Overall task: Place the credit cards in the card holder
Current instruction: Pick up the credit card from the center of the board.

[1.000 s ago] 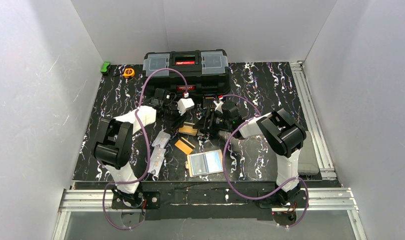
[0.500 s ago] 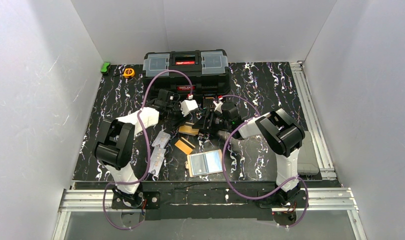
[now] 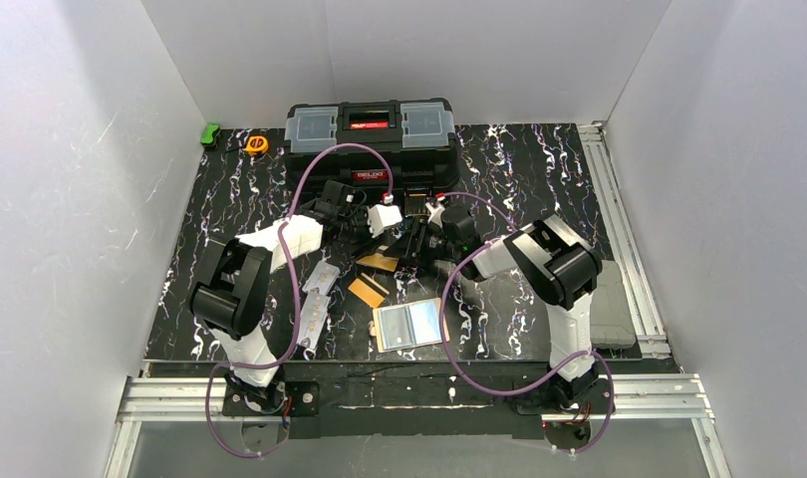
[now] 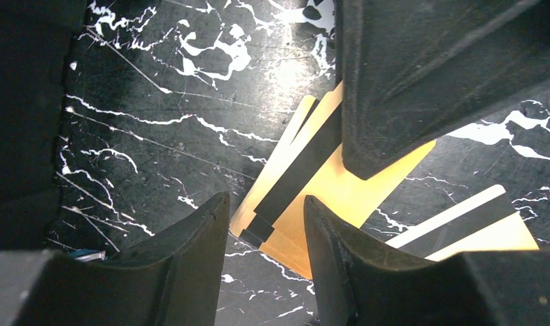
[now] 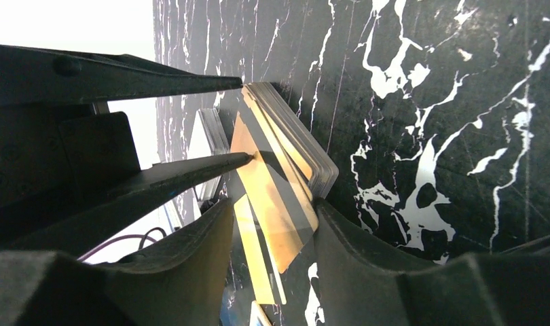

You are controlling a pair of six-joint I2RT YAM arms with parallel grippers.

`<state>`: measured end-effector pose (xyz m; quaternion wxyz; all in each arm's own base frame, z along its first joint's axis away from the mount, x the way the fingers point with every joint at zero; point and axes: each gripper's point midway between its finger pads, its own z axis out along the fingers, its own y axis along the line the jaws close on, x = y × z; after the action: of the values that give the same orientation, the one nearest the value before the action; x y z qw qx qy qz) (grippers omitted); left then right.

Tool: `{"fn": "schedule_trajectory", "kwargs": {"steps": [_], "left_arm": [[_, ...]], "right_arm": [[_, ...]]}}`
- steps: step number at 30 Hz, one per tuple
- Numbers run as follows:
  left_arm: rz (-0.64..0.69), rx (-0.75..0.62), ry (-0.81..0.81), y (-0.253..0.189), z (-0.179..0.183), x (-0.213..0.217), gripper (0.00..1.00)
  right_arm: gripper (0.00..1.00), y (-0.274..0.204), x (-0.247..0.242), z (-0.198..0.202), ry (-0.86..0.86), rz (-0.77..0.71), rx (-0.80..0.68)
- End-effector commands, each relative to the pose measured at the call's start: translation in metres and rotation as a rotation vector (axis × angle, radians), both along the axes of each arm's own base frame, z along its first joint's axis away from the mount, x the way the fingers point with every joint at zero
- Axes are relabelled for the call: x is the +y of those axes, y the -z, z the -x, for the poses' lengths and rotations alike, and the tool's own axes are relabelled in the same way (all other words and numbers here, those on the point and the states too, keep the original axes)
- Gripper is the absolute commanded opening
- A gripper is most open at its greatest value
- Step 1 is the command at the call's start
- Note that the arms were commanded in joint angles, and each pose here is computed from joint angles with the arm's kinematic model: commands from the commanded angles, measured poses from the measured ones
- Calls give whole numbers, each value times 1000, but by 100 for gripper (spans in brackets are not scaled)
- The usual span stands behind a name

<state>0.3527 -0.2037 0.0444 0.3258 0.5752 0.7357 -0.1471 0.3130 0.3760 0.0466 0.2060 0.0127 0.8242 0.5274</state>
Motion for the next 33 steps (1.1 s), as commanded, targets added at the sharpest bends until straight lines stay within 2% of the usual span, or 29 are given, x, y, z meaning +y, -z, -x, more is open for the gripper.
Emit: {"fn": "schedule_trajectory", "kwargs": {"steps": [1, 5, 12, 15, 19, 23, 27, 33], "left_arm": [[-12, 99, 47, 13, 30, 1, 43], [-9, 99, 50, 13, 31, 0, 43], [-4, 104, 55, 11, 33, -1, 43], [-5, 104, 50, 9, 33, -1, 43], [-4, 104, 35, 2, 31, -1, 42], [-2, 104, 20, -2, 30, 0, 43], [6, 102, -16, -16, 26, 1, 48], [85, 127, -72, -55, 25, 4, 65]], "right_arm": [[50, -1, 3, 1, 4, -33, -8], [40, -1, 3, 1, 8, -29, -6], [32, 0, -3, 6, 14, -12, 5], [23, 0, -4, 8, 10, -6, 12], [2, -1, -6, 12, 6, 1, 15], [1, -5, -8, 14, 5, -3, 9], [1, -9, -10, 18, -5, -2, 1], [1, -18, -16, 28, -28, 13, -22]]}}
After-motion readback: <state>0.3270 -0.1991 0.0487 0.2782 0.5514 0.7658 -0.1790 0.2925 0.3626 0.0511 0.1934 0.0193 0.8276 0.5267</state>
